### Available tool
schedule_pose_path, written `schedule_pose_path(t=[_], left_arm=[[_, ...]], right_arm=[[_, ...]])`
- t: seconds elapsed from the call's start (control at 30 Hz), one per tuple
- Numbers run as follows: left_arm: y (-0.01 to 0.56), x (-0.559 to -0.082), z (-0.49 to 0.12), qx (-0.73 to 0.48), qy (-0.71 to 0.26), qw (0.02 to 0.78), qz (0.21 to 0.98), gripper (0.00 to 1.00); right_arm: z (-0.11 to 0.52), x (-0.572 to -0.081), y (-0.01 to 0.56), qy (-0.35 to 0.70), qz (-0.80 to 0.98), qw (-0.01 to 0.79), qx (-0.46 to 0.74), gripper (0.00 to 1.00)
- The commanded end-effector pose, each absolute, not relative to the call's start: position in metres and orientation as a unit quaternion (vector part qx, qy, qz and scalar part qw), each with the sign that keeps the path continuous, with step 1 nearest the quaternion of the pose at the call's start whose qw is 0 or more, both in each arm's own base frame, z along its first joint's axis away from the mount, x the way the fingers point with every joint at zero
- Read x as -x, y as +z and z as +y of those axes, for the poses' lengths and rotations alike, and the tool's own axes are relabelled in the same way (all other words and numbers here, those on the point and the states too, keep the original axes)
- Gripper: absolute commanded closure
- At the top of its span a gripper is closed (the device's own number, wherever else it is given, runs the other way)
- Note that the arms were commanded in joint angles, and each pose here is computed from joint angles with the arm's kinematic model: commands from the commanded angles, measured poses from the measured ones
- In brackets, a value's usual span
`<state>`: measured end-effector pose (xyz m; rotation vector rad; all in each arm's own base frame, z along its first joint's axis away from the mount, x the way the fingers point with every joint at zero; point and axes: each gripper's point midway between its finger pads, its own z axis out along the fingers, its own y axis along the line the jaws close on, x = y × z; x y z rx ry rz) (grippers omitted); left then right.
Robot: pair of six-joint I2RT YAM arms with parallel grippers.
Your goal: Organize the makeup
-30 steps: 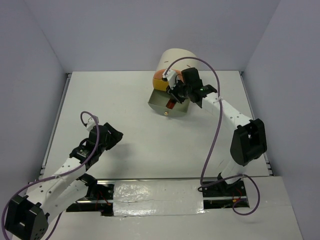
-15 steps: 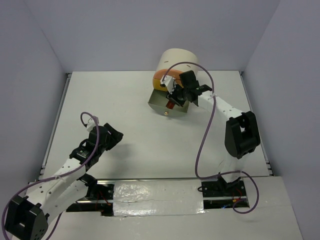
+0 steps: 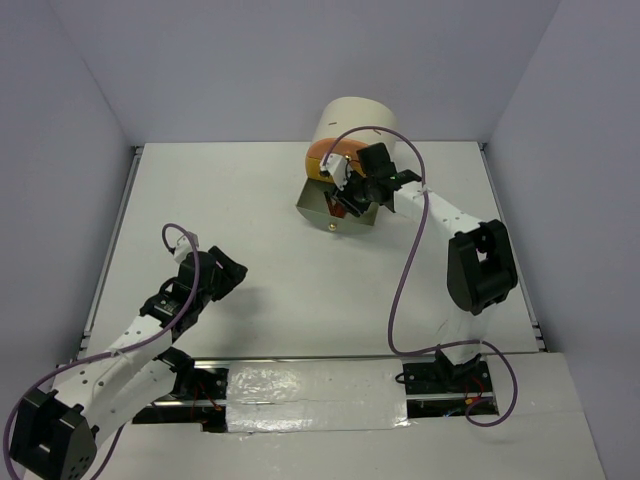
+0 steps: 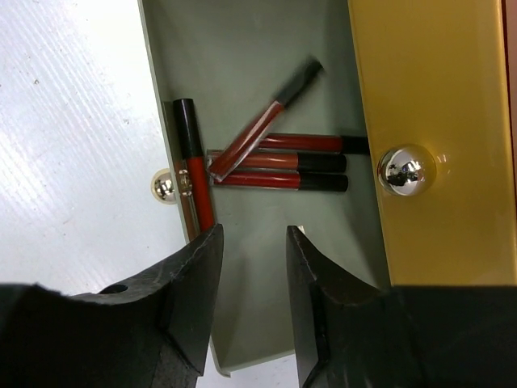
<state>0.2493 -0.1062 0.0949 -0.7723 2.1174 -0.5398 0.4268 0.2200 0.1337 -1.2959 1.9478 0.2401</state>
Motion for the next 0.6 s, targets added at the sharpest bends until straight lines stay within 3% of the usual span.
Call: schedule_pose_path(t=[0.0,0.3,0.47,0.57], left_arm=[[0.102,-0.256,-0.108,0.314,-0.230,0.411,0.825,0.33],[0.102,-0.258,-0.109,0.311,-0.228,0.413,0.825,0.33],[0.104,-0.259,-0.108,0.307,-0.228,0.419,0.824,0.33],[0.105,-0.259,-0.107,0.309,-0.229,0.422,0.821,0.33]], right_arm=[[0.228,-0.436,0.156,0.097,0.750,0.411,0.509,0.54],[0.261,-0.388,0.221,0.213,0.659,0.448,0.566,0.35],[0.281,-0.337,0.233,0.305,0.583,0.428,0.620,0.38],[0.286,-0.318,0.217,0.315,0.571,0.405,0.641,0.47]])
